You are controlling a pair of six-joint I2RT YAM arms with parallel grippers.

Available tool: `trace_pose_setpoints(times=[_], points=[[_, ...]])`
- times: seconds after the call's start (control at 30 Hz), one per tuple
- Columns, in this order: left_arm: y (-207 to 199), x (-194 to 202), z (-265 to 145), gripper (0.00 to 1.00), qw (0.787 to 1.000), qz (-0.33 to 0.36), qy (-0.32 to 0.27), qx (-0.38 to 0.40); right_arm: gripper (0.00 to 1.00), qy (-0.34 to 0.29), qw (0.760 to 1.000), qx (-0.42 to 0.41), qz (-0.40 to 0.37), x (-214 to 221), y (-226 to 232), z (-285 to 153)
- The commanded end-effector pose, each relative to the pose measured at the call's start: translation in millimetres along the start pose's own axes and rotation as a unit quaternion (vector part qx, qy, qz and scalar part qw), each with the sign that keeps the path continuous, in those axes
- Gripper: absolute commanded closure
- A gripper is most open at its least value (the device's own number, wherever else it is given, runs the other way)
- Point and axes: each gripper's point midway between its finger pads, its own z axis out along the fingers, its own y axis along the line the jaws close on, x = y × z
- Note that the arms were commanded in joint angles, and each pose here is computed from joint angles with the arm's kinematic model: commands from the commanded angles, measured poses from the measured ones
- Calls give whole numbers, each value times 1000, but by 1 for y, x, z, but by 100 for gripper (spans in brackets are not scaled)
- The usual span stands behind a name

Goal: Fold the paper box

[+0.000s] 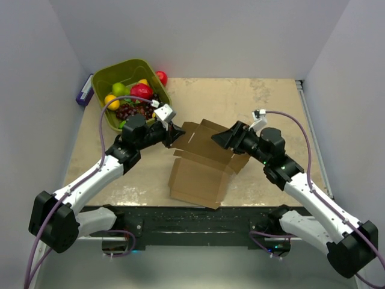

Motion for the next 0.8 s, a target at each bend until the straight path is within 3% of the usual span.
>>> trace_pose_setpoints(times=[0.0, 0.5, 0.6, 0.7, 0.77], points=[[-7, -16, 0, 100, 999, 25, -30, 16, 24, -30, 998, -43, -28, -17, 48, 7], [-9, -15, 1, 100, 999, 32, -25, 13, 35, -52, 995, 22, -86, -12, 77, 41], [-8, -15, 0, 100, 999, 34, -26, 11, 41, -69, 991, 64, -92, -16, 63, 44], [-9, -16, 0, 100, 999, 35, -26, 12, 56, -79, 989, 81, -99, -18, 53, 45], [-9, -17, 0, 100, 999, 35, -27, 11, 60, -80, 987, 91, -104, -18, 48, 43]])
